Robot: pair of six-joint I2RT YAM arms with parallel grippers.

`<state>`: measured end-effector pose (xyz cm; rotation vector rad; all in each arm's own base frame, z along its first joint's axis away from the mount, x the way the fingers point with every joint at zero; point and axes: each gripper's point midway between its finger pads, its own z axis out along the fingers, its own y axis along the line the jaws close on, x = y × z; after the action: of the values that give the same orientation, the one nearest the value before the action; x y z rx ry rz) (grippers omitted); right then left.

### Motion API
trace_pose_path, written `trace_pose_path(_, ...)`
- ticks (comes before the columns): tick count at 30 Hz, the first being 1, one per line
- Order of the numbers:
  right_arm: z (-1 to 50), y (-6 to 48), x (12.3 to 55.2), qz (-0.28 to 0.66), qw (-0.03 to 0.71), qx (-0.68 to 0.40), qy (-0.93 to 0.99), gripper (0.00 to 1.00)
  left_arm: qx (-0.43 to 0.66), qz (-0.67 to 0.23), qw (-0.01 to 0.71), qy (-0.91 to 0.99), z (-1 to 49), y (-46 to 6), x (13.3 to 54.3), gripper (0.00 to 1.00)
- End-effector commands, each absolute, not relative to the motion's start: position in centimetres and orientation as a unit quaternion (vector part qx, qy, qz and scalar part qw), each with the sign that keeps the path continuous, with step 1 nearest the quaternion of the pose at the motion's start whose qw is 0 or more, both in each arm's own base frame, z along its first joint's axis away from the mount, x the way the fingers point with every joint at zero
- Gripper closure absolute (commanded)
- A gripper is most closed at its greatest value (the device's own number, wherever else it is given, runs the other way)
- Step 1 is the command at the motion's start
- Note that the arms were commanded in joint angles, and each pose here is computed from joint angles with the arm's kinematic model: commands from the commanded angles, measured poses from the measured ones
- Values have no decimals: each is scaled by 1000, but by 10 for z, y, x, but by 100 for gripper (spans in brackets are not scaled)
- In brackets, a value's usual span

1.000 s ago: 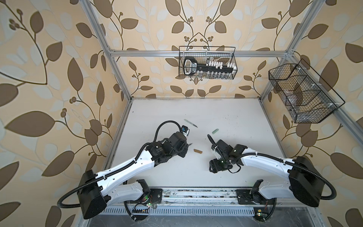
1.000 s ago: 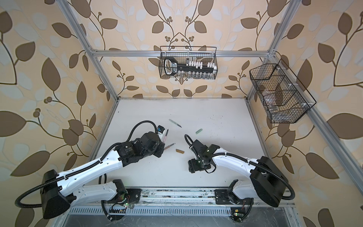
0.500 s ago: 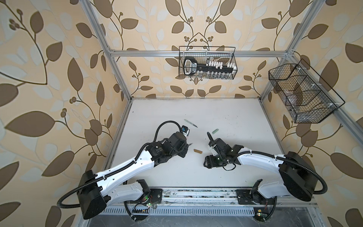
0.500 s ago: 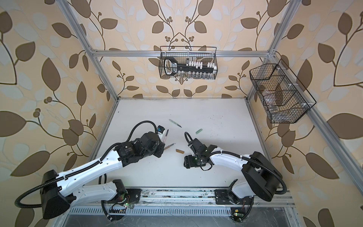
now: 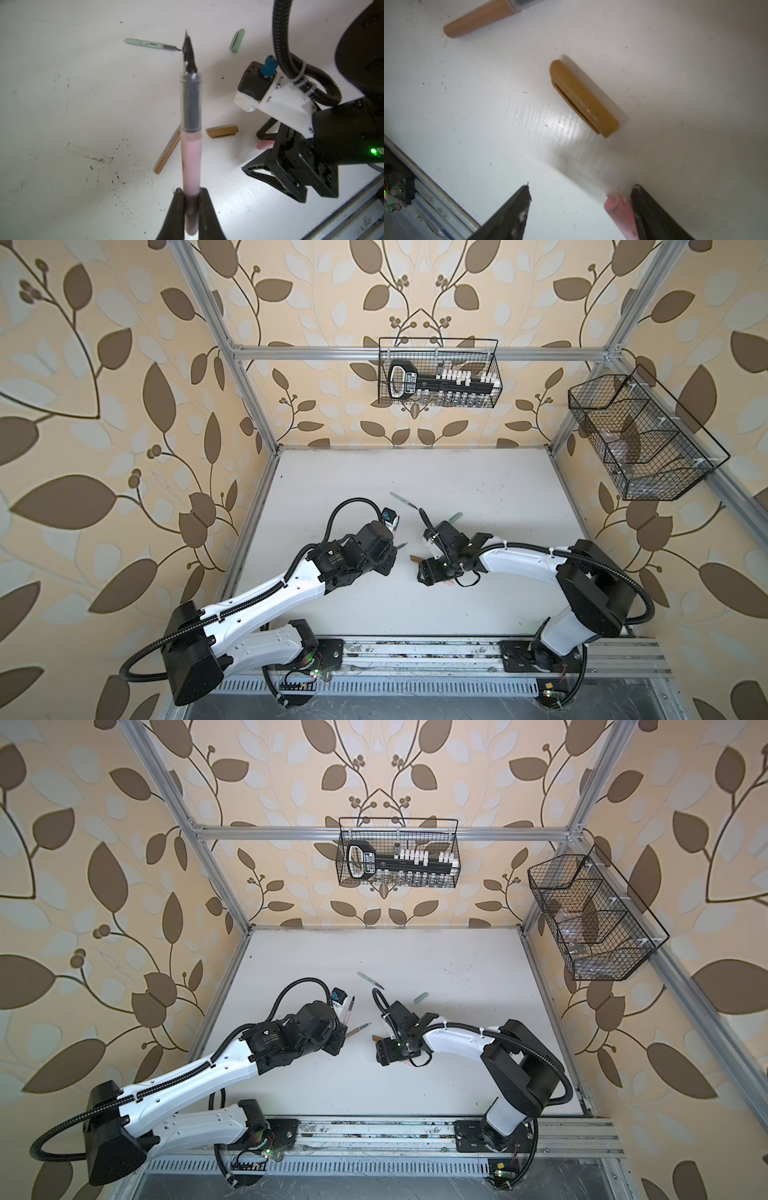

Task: Insert pens into pen caps
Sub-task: Rotate the pen cap at the bottom-center of the table, then pick up a pen cap from the bottom-center of the table.

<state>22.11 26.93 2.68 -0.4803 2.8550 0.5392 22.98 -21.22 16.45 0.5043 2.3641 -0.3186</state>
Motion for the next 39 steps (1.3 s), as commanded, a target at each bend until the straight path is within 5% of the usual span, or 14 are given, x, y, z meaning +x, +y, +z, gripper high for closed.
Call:
trace_pose_path(1,21,273,204,183,65,-193,962,22,186,-130,337,914,162,-211,224,88)
trace_pose_path(13,30,242,161,135,14,-217,967,22,182,-123,341,914,159,-206,224,87)
trace_pose_path(20,56,227,179,115,67,-158,978,26,181,-125,338,915,156,-207,223,87)
trace_pose_path(25,62,199,196,11,111,-106,988,32,180,-131,340,914,159,-209,224,88)
trace_pose_path(39,39,219,200,150,122,-29,981,56,192,-147,358,902,170,-214,225,87)
